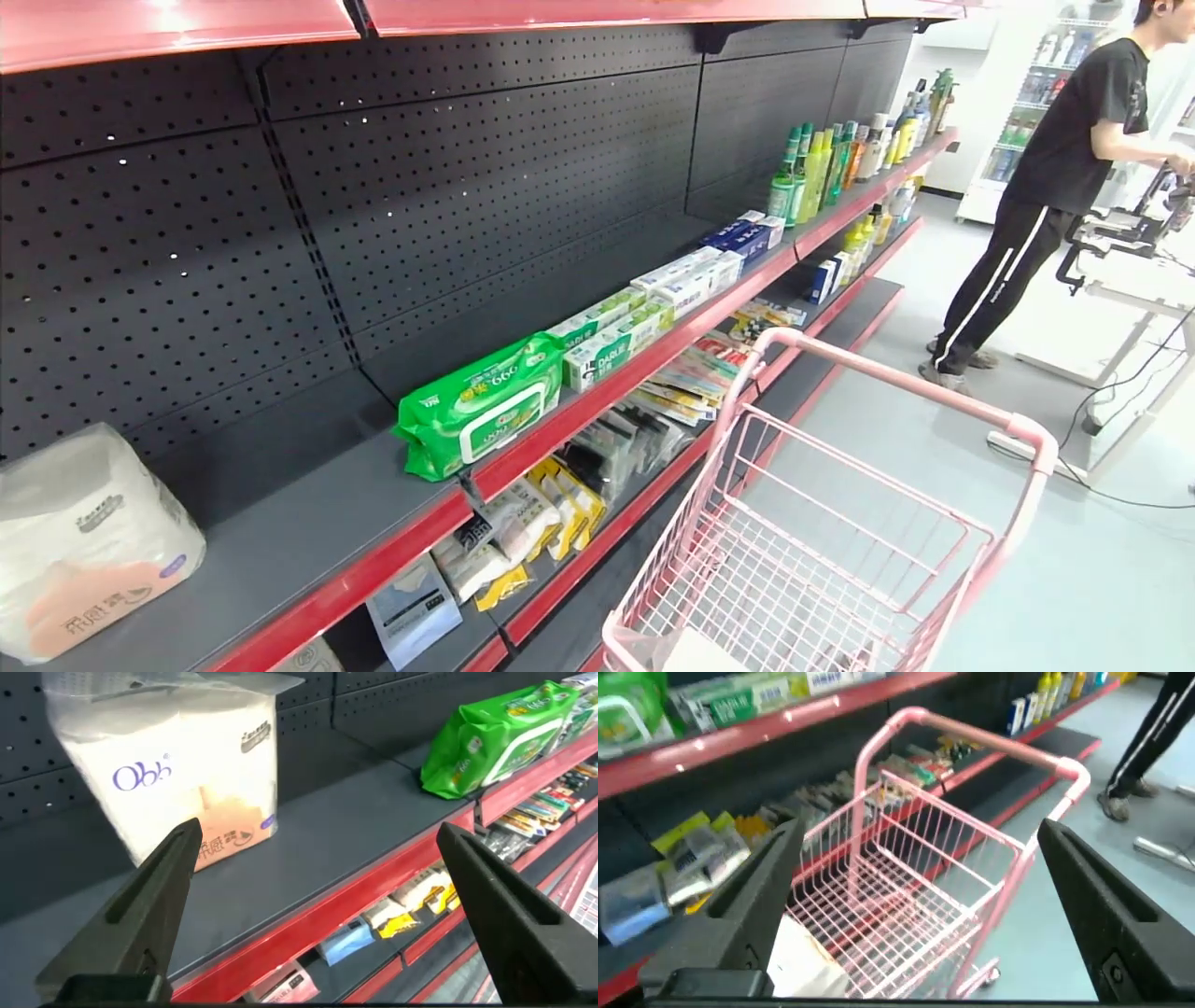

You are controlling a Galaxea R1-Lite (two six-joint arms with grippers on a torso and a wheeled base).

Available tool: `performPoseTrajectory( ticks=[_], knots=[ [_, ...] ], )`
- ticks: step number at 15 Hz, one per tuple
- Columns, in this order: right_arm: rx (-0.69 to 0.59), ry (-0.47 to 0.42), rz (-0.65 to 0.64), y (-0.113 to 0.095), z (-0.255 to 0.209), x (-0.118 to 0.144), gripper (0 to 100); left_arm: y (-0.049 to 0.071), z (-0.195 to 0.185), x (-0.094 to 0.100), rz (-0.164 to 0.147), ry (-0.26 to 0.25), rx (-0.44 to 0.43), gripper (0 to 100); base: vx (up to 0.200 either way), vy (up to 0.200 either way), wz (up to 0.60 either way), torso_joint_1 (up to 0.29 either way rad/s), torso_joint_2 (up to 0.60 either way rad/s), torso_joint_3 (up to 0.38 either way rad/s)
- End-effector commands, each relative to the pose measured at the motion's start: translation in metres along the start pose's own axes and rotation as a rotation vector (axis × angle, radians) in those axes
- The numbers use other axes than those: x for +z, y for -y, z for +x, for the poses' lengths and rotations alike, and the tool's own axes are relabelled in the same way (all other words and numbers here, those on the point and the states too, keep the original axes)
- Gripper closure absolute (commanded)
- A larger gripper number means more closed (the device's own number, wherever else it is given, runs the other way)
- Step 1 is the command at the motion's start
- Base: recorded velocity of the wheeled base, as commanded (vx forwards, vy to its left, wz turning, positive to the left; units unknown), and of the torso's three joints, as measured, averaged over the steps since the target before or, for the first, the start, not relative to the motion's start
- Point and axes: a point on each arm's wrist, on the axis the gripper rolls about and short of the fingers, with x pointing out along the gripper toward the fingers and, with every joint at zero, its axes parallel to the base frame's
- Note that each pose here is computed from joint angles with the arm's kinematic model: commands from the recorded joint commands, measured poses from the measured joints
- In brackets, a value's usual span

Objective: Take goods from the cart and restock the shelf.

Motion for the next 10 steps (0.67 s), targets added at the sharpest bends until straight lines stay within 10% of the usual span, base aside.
performPoseTrajectory(
  ticks=[1,2,4,10],
  knots=[
    [0.055,0.014,0.129,0.001,0.024,0.122,0,0.0,0.0,0.0,0.0,0.0,0.0,0,0.0,0.0,0.0,0.0,0.0,0.0],
    [0.094,0.017,0.218,0.0,0.05,0.173,0,0.0,0.0,0.0,0.0,0.0,0.0,0,0.0,0.0,0.0,0.0,0.0,0.0],
    [0.089,-0.066,-0.004,-0.001,0.092,0.191,0,0.0,0.0,0.0,0.0,0.0,0.0,0,0.0,0.0,0.0,0.0,0.0,0.0],
    [0.34,-0.842,-0.242,-0.056,0.245,0.057,0,0.0,0.0,0.0,0.0,0.0,0.0,0,0.0,0.0,0.0,0.0,0.0,0.0]
  ],
)
